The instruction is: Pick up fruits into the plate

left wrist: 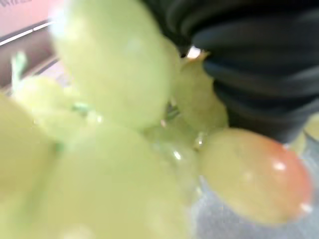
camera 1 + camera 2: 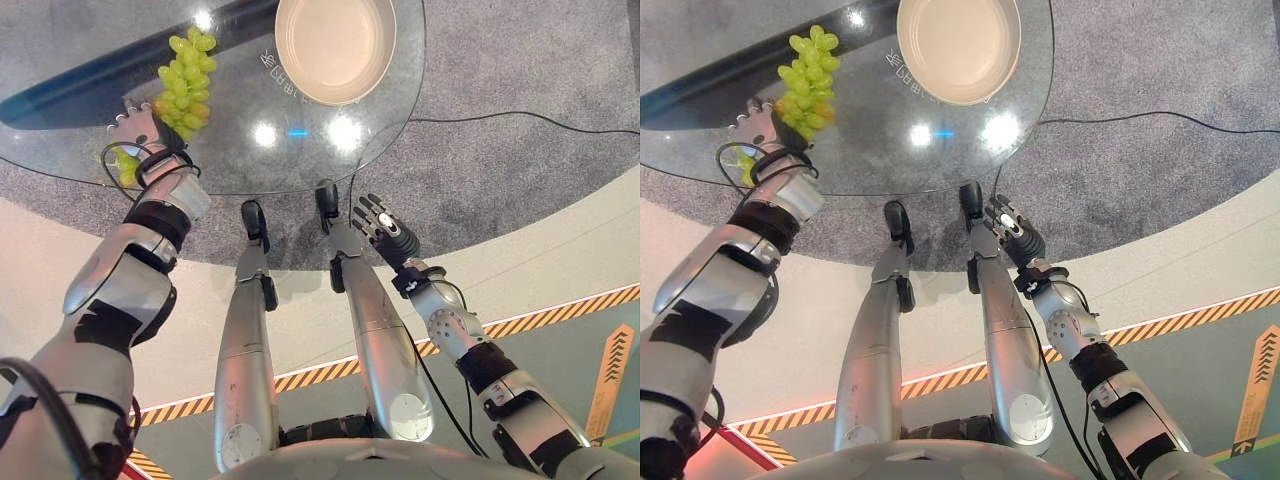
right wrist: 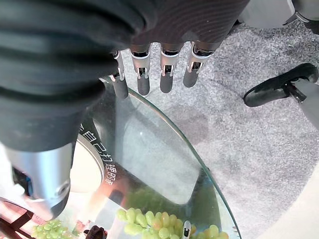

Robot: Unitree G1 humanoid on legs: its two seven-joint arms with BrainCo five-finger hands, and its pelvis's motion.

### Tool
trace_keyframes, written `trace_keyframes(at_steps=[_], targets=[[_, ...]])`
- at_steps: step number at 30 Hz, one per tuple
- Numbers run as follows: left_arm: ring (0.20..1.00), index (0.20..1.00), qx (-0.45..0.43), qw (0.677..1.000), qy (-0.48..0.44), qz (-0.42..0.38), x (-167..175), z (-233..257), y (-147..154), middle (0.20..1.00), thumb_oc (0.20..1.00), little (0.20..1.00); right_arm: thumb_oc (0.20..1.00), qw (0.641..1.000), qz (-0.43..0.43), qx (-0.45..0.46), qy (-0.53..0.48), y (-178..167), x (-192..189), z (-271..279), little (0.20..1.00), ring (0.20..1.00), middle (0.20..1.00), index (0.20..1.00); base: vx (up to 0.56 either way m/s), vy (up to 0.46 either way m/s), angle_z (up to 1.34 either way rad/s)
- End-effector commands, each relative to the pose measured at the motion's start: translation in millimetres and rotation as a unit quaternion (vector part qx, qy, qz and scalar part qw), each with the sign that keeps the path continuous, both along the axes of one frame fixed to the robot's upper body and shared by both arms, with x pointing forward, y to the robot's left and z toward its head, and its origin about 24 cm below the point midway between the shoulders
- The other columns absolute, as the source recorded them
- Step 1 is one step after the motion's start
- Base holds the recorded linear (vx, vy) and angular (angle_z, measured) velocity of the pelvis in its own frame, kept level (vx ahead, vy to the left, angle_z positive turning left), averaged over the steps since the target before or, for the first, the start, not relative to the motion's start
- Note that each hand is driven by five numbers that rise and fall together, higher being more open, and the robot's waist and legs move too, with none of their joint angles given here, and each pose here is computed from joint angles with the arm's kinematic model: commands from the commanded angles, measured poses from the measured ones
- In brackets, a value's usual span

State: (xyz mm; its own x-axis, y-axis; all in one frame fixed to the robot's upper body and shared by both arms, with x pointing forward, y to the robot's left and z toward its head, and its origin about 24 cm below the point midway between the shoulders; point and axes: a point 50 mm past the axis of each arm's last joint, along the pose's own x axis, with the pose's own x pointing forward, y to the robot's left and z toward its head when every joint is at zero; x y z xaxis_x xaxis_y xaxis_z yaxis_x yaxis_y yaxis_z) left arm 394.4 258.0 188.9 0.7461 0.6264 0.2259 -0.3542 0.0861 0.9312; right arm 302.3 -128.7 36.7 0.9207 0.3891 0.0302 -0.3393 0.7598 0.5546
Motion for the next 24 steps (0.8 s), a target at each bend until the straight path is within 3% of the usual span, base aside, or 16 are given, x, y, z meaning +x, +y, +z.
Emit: trace_keyframes(at_steps=[1, 16, 24], targets=[[0.200, 0.200, -0.032, 0.993, 0.097, 0.061, -20.6, -48.6, 35.1, 0.200, 0.200, 0.200, 1.000, 0.999, 0.015, 0.044, -0.025, 10.8, -8.8, 9.0, 1.000, 1.000, 1.000, 1.000, 0.00, 0.000, 0.00], [0.200, 0.200, -0.015, 0.997, 0.073, 0.033, -15.8, -38.2, 26.2, 0.200, 0.200, 0.200, 1.000, 0.998, 0.015, 0.048, -0.027, 11.7, -9.7, 9.7, 1.000, 1.000, 1.000, 1.000, 0.00, 0.000, 0.00], [0.200, 0.200, -0.065, 0.997, 0.024, -0.022, -11.6, -42.3, 14.5, 0.200, 0.200, 0.200, 1.000, 0.999, 0.015, 0.047, -0.022, 11.1, -11.6, 5.7, 1.000, 1.000, 1.000, 1.000, 0.00, 0.000, 0.00]])
